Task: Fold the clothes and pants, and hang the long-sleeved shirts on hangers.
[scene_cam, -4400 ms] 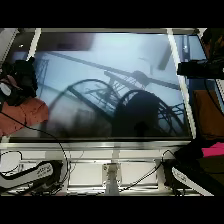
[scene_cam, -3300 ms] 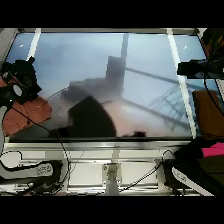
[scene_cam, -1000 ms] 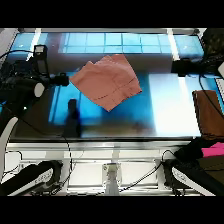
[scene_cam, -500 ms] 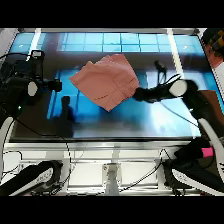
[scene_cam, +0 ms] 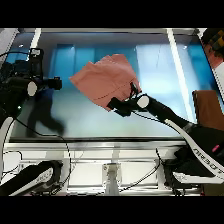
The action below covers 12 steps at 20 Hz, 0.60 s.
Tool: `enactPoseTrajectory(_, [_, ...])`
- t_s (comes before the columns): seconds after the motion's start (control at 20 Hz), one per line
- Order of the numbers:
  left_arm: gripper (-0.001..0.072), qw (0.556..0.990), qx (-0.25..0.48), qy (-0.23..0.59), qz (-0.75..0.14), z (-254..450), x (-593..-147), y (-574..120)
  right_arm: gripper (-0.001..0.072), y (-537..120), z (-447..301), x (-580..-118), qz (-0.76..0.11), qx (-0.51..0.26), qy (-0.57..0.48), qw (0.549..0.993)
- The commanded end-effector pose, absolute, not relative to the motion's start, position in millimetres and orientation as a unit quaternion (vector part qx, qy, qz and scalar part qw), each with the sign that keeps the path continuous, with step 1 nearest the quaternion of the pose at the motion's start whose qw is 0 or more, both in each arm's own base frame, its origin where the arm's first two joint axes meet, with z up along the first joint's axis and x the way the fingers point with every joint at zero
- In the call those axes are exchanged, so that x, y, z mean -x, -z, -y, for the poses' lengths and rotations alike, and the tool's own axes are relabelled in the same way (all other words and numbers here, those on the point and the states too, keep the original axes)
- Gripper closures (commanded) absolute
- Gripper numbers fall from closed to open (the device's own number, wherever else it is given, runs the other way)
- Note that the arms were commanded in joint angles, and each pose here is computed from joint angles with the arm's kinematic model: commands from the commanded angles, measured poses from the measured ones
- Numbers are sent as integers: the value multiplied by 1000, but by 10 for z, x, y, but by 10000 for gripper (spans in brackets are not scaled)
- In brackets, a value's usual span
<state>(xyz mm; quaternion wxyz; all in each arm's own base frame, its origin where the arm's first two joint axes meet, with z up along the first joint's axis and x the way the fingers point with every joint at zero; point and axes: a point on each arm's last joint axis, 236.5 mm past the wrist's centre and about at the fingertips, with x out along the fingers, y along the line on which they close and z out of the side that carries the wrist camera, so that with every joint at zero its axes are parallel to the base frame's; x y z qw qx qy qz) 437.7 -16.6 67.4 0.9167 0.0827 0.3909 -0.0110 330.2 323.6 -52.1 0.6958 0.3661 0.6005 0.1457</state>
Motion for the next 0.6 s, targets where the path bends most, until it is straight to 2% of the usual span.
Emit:
enactPoseTrajectory(0.0, [57,925,-82,13,-370,183,-4452,-754,122,767,-3410,-3270,-614,-422,-102,659])
enactPoseTrajectory(0.15, [57,931,-81,15,-356,198,-4498,-803,127,806,-3415,-3386,-595,-449,-77,662])
enactPoseTrajectory(0.25, [58,933,-81,16,-350,206,-4520,-827,129,883,-3398,-3400,-598,-468,-51,649])
enactPoseTrajectory(0.35, [58,934,-81,16,-347,207,-4529,-838,174,964,-3376,-3445,-593,-486,-28,641])
enactPoseTrajectory(0.55, [58,935,-81,17,-345,209,-4535,-844,199,931,-3292,-3708,-546,-511,-14,664])
